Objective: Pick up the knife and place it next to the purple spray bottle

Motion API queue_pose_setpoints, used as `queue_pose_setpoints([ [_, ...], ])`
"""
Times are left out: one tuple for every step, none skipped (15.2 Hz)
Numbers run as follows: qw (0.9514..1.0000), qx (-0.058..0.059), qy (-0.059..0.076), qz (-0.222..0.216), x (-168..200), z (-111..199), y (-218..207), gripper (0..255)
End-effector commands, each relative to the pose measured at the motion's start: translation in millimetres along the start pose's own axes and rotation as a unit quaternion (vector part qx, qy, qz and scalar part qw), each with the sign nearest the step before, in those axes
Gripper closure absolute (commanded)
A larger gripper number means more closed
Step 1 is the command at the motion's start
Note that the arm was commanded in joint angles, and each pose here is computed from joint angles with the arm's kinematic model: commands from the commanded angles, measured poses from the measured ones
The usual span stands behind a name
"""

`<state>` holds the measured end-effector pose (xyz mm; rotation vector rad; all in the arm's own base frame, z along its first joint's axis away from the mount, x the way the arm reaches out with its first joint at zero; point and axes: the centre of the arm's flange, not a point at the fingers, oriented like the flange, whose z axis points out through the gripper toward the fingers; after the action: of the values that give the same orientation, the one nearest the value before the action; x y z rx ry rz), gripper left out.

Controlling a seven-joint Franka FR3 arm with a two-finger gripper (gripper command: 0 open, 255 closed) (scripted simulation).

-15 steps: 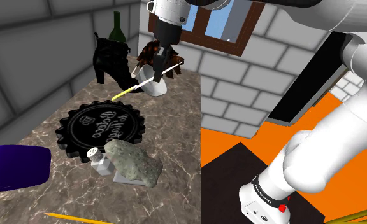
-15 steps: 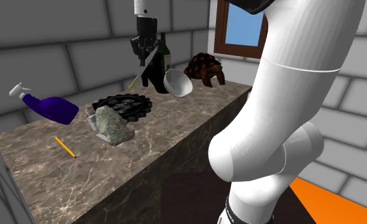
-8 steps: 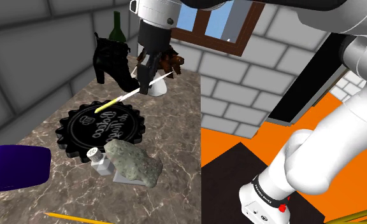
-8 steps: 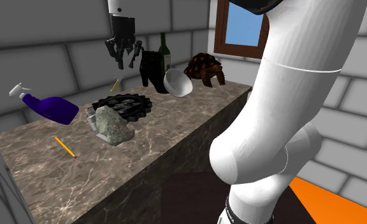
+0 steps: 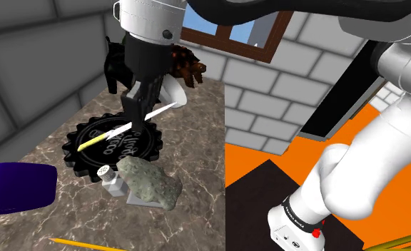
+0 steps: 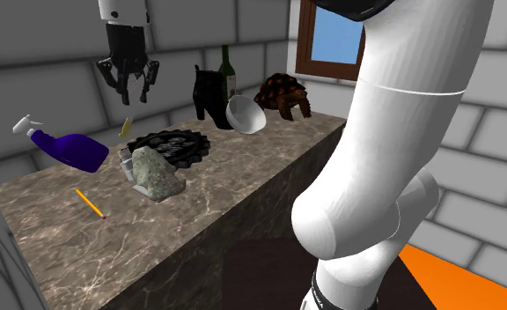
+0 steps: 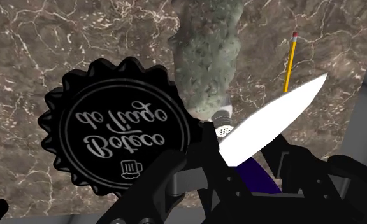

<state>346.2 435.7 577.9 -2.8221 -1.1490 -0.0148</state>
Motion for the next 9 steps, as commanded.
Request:
queue_pose_setpoints([
  [1.0, 0.0, 0.0, 0.001, 5.4, -0.9, -25.0, 255],
  [1.0, 0.0, 0.0, 0.001, 7.4, 0.3, -38.0, 255],
  [1.0, 0.0, 0.0, 0.001, 9.4, 1.5, -51.0, 255],
  [1.0, 0.0, 0.0, 0.001, 11.3, 2.6, -64.0, 255],
  [1.0, 0.0, 0.0, 0.001, 13.3, 3.8, -77.0, 255],
  [1.0, 0.0, 0.0, 0.001, 15.3, 5.0, -90.0, 255],
  [1.0, 0.0, 0.0, 0.001, 17.3, 6.1, -103.0, 255],
  [1.0, 0.0, 0.0, 0.001, 19.1, 7.2, -114.9, 255],
  [1.0, 0.0, 0.0, 0.001, 18.9, 12.4, -114.5, 255],
])
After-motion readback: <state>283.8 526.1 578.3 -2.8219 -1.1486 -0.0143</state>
